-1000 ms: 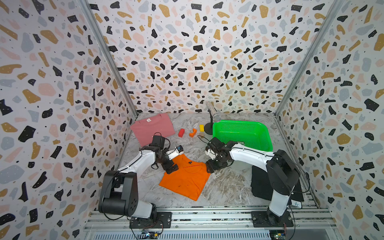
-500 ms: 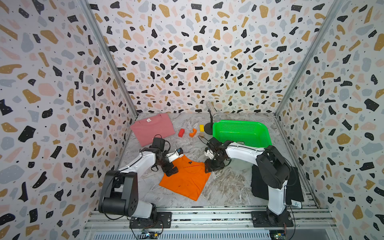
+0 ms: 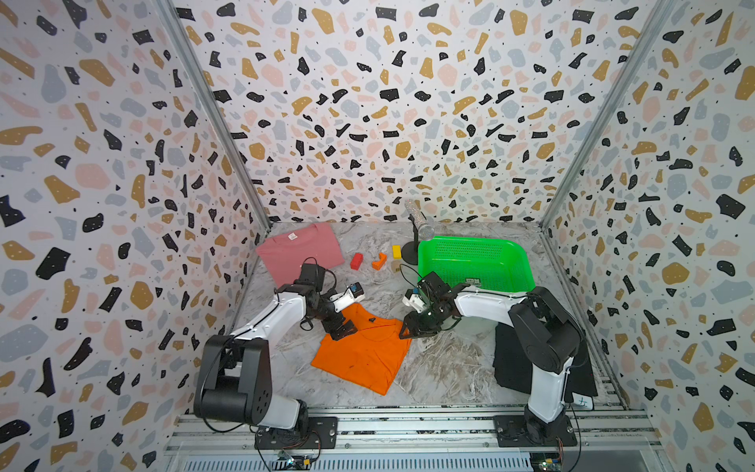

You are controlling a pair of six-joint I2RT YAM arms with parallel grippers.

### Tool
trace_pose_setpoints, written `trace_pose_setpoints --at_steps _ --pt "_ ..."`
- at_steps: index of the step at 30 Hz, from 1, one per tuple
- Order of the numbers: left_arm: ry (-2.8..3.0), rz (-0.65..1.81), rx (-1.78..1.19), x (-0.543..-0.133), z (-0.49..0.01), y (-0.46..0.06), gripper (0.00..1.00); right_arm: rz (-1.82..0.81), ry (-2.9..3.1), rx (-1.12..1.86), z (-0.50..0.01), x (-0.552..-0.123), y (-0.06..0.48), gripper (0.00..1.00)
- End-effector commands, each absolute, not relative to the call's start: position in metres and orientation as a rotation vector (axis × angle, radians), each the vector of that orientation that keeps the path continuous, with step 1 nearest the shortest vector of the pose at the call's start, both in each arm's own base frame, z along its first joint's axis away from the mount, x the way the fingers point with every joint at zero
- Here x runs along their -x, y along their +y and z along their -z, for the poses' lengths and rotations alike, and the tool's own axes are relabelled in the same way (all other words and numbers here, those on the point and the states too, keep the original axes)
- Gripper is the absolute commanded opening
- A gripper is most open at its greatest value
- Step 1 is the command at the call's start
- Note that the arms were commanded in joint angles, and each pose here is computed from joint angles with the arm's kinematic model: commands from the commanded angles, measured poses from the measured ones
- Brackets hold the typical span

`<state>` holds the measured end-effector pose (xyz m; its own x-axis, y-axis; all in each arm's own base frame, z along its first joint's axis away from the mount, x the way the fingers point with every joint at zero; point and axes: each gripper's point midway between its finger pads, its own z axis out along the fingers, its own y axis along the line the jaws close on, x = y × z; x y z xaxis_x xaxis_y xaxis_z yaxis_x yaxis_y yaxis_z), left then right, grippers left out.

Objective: Put the folded t-shirts into the basket
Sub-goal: Pick up the T-shirt from the center of the board.

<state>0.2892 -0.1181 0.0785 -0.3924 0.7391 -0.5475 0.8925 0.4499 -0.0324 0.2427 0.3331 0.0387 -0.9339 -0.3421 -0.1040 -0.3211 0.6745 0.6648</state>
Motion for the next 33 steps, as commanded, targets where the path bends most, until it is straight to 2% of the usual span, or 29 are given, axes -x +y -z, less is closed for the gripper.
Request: trace_pose_setpoints --at_steps 1,7,14,20,26,33 --pt "2.214 0.452 -1.401 -0.291 -0.08 -0.124 1.0 1.227 -2.834 -0.549 -0.049 -0.245 0.336 0.56" --pt "2.189 0.413 -1.459 -0.289 -0.079 -0.128 1.0 1.168 -2.896 -0.523 -0.052 -0.246 0.324 0.55" --pt "2.024 0.425 -1.638 -0.281 -0.083 -0.157 1.0 1.042 -2.971 -0.423 -0.043 -0.249 0.304 0.49" --pt "1.991 0.388 -1.73 -0.272 -0.068 -0.161 1.0 0.999 -3.018 -0.402 -0.039 -0.257 0.302 0.47" --pt "1.996 0.344 -1.754 -0.268 -0.06 -0.156 1.0 1.075 -2.978 -0.425 -0.035 -0.26 0.314 0.4" --pt "1.997 0.349 -1.766 -0.265 -0.059 -0.155 1.0 1.131 -2.918 -0.452 -0.035 -0.255 0.323 0.39"
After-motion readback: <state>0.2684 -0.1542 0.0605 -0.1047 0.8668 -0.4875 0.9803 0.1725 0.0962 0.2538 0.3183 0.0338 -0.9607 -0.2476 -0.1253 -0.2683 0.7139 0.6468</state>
